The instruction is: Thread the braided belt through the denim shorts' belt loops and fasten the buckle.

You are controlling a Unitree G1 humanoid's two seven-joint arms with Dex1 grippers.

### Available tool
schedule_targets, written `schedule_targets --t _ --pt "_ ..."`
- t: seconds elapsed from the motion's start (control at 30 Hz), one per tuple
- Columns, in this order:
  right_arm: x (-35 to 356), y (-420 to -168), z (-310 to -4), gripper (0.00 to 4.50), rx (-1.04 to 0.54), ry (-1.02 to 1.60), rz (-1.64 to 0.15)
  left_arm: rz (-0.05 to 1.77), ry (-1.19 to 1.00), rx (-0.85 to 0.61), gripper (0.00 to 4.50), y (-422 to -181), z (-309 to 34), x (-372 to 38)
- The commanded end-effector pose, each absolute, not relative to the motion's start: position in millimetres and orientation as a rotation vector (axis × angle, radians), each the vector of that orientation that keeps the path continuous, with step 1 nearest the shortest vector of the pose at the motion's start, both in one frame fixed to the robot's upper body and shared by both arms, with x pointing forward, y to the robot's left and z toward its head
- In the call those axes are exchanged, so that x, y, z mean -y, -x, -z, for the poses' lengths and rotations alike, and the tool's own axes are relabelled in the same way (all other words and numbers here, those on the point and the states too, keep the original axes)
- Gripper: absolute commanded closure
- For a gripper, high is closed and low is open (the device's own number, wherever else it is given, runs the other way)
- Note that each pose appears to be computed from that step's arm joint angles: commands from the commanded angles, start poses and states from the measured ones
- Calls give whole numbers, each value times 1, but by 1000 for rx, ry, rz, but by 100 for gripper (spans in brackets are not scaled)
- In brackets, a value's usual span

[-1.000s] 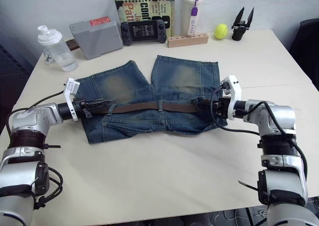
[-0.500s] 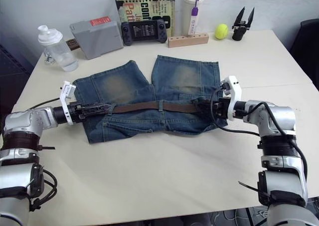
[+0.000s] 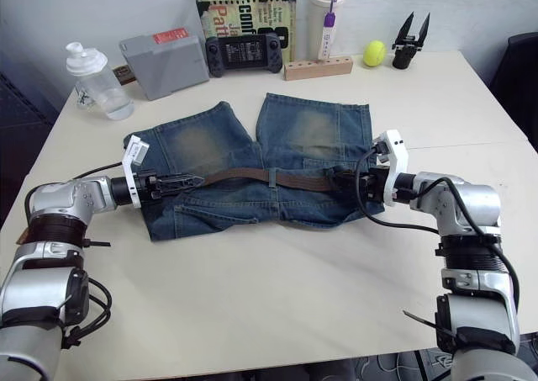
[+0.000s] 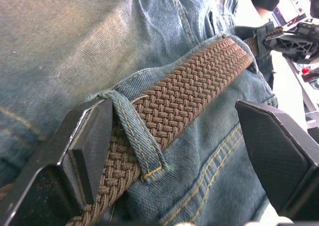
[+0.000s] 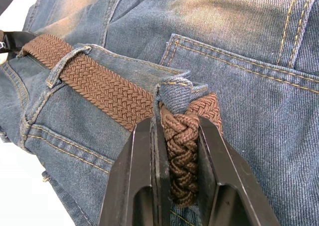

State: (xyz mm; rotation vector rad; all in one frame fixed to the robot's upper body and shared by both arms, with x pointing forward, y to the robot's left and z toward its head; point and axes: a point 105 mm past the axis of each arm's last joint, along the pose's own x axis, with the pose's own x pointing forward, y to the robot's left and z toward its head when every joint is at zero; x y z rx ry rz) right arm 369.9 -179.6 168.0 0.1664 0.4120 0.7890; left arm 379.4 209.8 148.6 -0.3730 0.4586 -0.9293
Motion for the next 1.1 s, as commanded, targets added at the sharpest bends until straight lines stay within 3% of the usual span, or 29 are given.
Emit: schedule_targets --t 0.03,0.2,0.43,0.77,0.9,1.0,1.1 --pt "172 -366 -175 418 -384 -174 -830 929 342 -487 115 -379 -141 -211" --pt "171 -367 -175 418 -382 -172 -829 908 257 -503 341 -380 -134 -216" --pt "168 -370 -177 418 -372 -173 -833 901 207 -419 345 -386 -146 -219" --pt "173 -370 -212 418 -226 -229 -872 909 219 -130 345 -391 -204 -229" --pt "171 -364 -234 418 -88 -224 -910 913 83 48 345 -385 -228 -230" --pt "167 -343 -259 418 115 -147 -966 917 -171 234 345 -368 -243 -220" --pt "169 -327 -258 418 135 -118 -968 917 -293 231 345 -352 -233 -218"
